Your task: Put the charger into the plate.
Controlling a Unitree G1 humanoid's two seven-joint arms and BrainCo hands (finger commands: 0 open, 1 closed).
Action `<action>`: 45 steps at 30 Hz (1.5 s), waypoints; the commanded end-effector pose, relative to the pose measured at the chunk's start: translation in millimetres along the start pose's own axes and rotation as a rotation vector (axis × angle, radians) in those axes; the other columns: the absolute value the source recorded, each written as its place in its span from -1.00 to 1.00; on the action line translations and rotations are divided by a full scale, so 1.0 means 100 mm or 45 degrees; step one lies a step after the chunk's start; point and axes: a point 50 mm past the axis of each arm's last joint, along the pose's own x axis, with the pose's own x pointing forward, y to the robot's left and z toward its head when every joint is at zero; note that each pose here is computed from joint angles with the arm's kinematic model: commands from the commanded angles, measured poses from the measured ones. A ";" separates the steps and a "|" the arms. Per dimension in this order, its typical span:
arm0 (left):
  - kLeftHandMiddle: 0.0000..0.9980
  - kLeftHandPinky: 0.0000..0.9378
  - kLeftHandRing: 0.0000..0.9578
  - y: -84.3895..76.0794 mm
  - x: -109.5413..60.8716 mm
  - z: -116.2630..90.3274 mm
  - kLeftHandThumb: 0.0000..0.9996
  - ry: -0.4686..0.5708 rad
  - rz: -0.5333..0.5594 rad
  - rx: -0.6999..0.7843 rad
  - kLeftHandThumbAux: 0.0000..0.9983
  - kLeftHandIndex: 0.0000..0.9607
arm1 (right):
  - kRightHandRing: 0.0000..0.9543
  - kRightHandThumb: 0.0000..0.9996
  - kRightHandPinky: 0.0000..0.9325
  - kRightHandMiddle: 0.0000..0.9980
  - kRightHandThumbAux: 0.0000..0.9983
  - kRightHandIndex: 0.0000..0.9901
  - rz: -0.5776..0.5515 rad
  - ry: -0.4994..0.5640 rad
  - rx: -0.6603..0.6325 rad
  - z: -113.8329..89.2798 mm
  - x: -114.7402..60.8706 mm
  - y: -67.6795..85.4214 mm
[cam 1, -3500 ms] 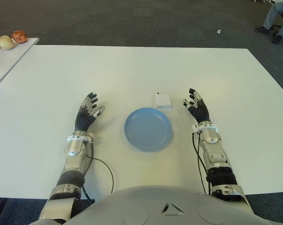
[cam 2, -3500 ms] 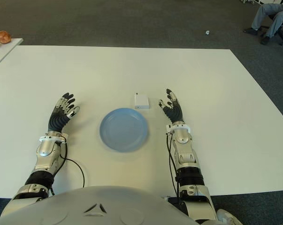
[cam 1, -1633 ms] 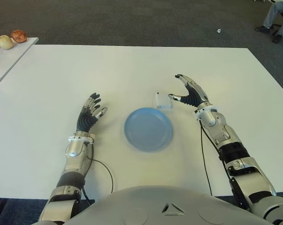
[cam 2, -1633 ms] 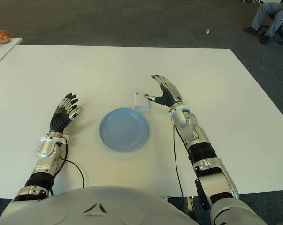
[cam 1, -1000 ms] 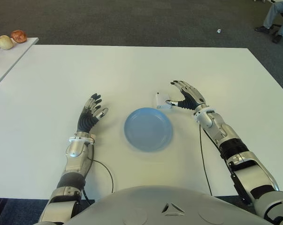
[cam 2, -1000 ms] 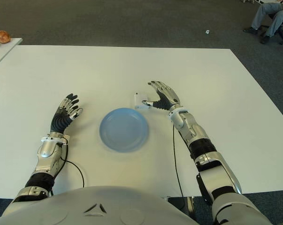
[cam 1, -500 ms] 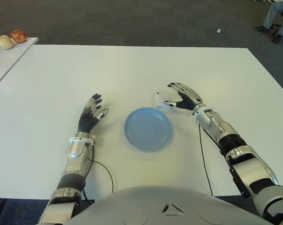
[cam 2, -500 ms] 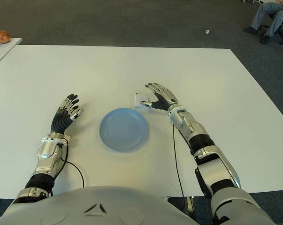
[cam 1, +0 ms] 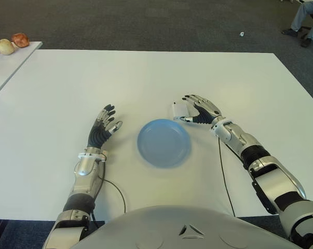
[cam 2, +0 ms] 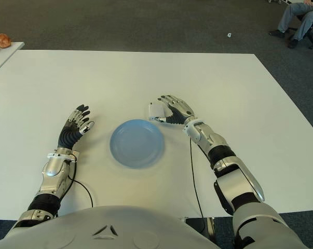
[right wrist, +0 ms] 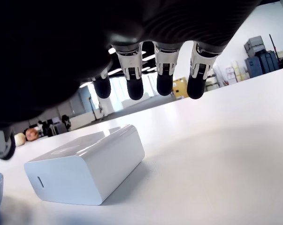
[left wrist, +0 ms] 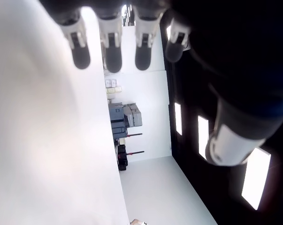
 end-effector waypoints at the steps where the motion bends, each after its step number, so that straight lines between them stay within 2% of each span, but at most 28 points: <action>1: -0.77 -0.69 -0.73 -0.26 -0.62 -0.48 -0.99 0.329 -0.012 -0.079 0.27 -0.99 | -1.00 -0.52 -1.00 -1.00 -0.17 -1.00 0.020 -0.041 -0.092 0.00 0.00 0.05; 5: -0.77 -0.70 -0.74 -0.25 -0.64 -0.46 -0.98 0.322 -0.008 -0.079 0.26 -0.99 | -1.00 -0.53 -1.00 -1.00 -0.10 -1.00 0.019 -0.069 -0.180 -0.01 -0.02 0.09; 11: -0.78 -0.71 -0.74 -0.24 -0.66 -0.45 -0.98 0.326 0.000 -0.075 0.24 -0.99 | -1.00 -0.54 -1.00 -1.00 -0.15 -1.00 0.053 -0.079 -0.224 -0.03 -0.02 0.13; 27: -0.76 -0.71 -0.73 -0.25 -0.74 -0.41 -0.93 0.315 0.032 -0.096 0.24 -0.96 | -1.00 -0.46 -1.00 -1.00 -0.24 -1.00 0.146 -0.081 -0.284 -0.08 -0.01 0.17; 45: -0.75 -0.72 -0.74 -0.23 -0.82 -0.39 -0.94 0.319 0.043 -0.122 0.24 -0.91 | -1.00 -0.49 -1.00 -1.00 -0.23 -1.00 0.185 -0.114 -0.317 -0.08 -0.01 0.20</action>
